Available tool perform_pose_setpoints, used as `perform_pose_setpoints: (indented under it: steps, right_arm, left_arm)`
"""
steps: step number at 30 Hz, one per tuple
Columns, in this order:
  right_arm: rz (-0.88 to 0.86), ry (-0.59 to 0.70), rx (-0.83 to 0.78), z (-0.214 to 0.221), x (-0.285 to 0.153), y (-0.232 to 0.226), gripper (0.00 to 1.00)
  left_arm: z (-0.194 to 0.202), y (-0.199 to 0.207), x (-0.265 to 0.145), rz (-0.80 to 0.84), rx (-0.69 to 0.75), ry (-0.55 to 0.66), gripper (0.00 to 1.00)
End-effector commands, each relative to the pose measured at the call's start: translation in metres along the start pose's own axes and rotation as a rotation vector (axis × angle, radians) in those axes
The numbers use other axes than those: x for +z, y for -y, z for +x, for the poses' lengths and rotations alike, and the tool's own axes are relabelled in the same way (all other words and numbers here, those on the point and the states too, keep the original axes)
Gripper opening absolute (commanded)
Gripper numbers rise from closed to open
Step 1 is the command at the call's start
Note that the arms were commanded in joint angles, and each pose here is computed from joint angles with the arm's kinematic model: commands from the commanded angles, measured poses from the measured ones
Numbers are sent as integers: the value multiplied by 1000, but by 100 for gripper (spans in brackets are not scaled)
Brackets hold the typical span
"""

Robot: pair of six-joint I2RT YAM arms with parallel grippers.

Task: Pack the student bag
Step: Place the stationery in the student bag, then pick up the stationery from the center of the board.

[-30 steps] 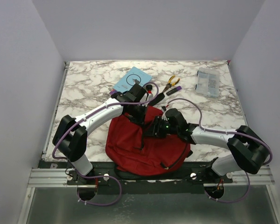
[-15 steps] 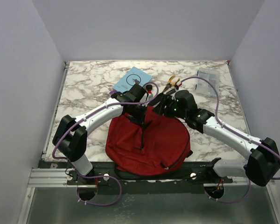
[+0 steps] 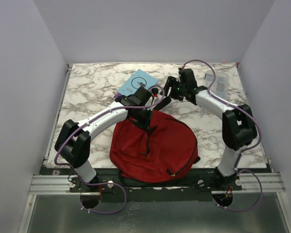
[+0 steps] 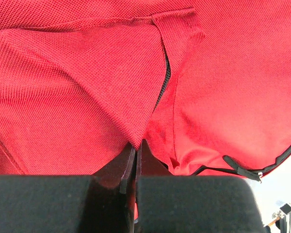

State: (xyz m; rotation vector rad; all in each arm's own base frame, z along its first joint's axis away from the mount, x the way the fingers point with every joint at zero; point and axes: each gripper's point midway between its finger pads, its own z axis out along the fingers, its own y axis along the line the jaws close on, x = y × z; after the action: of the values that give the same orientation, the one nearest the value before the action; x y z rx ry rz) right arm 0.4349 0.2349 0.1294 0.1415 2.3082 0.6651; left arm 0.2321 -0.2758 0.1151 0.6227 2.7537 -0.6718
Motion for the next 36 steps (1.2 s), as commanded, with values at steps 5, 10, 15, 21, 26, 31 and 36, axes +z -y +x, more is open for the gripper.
perform_pose_setpoints:
  steps: [5, 10, 15, 21, 26, 31, 36]
  right_arm:
    - [-60, -75, -102, -9, 63, -13, 71]
    - [-64, -122, -99, -2, 85, -11, 71]
    - [-48, -154, -98, 9, 100, -2, 69]
    - [-29, -201, -107, 29, 117, 9, 68]
    - [4, -207, -136, 37, 124, 15, 66]
    - [-1, -233, -140, 43, 128, 10, 61]
    - [7, -225, -146, 52, 122, 11, 61]
  left_arm:
    - [-13, 3, -9, 17, 0, 43, 0]
    - [-14, 4, -10, 24, 0, 44, 0]
    - [-15, 8, -11, 43, -1, 43, 0]
    - [-16, 7, -11, 45, -5, 45, 0]
    - [-17, 9, -12, 56, -5, 46, 0]
    - [-16, 7, -11, 52, -9, 44, 0]
    - [-16, 8, -11, 60, -11, 41, 0]
